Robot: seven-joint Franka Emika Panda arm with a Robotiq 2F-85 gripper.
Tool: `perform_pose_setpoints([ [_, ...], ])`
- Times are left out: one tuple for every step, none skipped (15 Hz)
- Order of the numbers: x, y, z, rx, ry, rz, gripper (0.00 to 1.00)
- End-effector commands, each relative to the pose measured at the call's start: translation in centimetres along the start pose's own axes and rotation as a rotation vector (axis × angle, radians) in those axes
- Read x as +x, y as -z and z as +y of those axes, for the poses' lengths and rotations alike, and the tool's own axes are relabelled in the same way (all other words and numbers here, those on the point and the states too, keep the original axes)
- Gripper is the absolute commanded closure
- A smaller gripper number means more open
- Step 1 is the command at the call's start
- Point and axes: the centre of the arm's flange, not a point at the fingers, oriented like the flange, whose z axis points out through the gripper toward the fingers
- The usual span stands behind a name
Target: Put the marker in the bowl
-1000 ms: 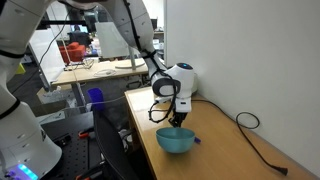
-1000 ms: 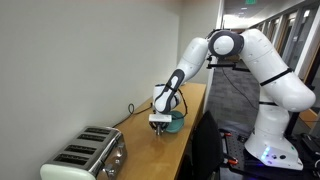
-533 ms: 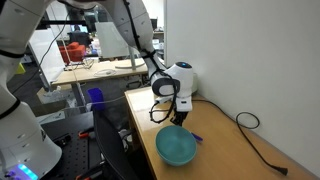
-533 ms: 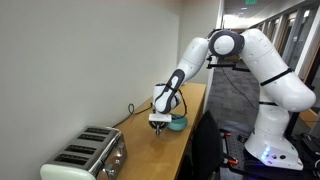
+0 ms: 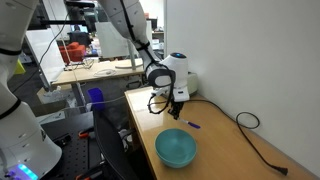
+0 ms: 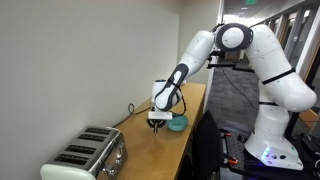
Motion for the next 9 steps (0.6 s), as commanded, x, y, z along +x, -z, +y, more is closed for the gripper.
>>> perform_pose_setpoints([
  [-1.3, 3.8, 2.1, 0.007, 0.000, -0.037, 0.97],
  [-1.4, 4.8, 2.7, 0.009, -0.003, -0.056, 0.97],
  [-1.4, 5.5, 3.2, 0.007, -0.012, -0.055, 0.97],
  [-1.5, 6.5, 3.8, 0.017, -0.009, -0.079, 0.97],
  [-1.4, 7.2, 4.4, 0.017, -0.006, -0.090, 0.97],
  [-1.2, 7.7, 4.9, 0.023, -0.004, -0.108, 0.97],
  [-0.8, 8.3, 5.6, 0.024, 0.008, -0.138, 0.97],
  [-0.4, 8.8, 6.5, 0.021, 0.009, -0.157, 0.97],
  [0.1, 9.1, 7.2, 0.021, 0.009, -0.174, 0.97],
])
